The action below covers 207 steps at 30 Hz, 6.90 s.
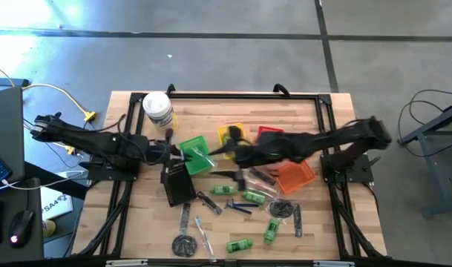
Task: Pick & Place Travel size toiletries
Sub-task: Put the blue razor into the black bin, then put the black comb into the red bin
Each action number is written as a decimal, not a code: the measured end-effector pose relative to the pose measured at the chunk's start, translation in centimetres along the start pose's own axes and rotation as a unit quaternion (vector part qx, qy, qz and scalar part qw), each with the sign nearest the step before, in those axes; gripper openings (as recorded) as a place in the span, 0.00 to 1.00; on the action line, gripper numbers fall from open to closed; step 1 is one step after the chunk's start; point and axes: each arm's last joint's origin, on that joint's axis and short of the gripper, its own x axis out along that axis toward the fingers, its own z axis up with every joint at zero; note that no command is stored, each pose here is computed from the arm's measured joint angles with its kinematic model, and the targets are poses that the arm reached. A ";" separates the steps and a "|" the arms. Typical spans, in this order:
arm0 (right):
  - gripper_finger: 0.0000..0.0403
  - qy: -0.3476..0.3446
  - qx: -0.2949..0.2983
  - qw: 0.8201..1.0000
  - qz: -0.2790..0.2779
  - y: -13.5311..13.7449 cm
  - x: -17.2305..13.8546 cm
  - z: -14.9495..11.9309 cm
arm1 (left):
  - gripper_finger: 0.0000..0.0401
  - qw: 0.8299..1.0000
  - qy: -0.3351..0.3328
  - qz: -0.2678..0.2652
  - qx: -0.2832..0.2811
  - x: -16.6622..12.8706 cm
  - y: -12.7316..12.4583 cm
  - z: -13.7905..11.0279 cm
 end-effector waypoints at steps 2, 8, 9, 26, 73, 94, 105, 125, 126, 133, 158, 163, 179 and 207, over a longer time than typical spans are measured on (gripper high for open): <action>0.52 -0.019 0.001 1.000 -0.002 0.0 -2.3 -0.4 | 0.06 0.999 0.028 0.015 0.012 -0.4 0.3 1.0; 0.23 -0.012 0.015 1.000 -0.015 0.3 -7.9 -5.3 | 0.06 0.985 0.151 0.011 0.088 -1.3 0.7 2.3; 0.17 -0.007 0.017 1.000 -0.013 0.4 -8.5 -6.3 | 0.06 0.980 0.176 0.003 0.098 -1.3 0.7 2.2; 0.01 0.005 0.064 0.996 -0.060 4.0 -14.5 -19.3 | 0.06 0.835 0.479 -0.124 0.239 5.4 -3.1 -3.3; 0.01 -0.017 0.058 0.996 -0.064 4.0 -15.1 -20.3 | 0.28 0.891 0.434 -0.072 0.108 2.3 -4.2 0.5; 0.01 -0.012 0.043 0.997 -0.064 4.0 -15.1 -20.3 | 0.00 0.994 -0.105 0.018 -0.035 -0.2 -1.8 -8.4; 0.01 -0.011 0.021 0.998 -0.064 4.0 -15.1 -20.3 | 0.00 0.989 -0.146 0.039 -0.007 -1.2 1.9 -12.5; 0.01 -0.014 0.074 0.995 -0.072 3.6 -15.1 -20.4 | 0.00 0.986 -0.157 0.042 0.038 -3.2 2.6 -13.7; 0.01 -0.013 0.077 0.994 -0.072 3.6 -15.1 -20.4 | 0.00 0.986 -0.157 0.041 0.037 -3.3 2.6 -13.7; 0.01 0.004 0.080 0.994 -0.071 3.7 -15.0 -20.7 | 0.00 0.987 -0.162 0.020 0.005 -3.6 2.4 -13.8; 0.01 -0.008 0.061 0.995 -0.078 3.5 -15.0 -20.5 | 0.00 0.986 -0.164 0.008 -0.014 -3.5 2.4 -13.9; 0.01 -0.010 0.062 0.995 -0.078 3.6 -15.0 -20.4 | 0.00 0.983 -0.180 0.018 0.025 -3.7 2.4 -13.6; 0.01 0.005 0.074 0.992 -0.098 3.5 -15.1 -20.7 | 0.00 0.980 -0.197 0.014 0.005 -3.8 2.5 -13.3; 0.01 -0.010 0.096 0.990 -0.098 3.5 -15.1 -20.5 | 0.00 0.962 -0.271 -0.047 0.000 -4.4 2.2 -12.0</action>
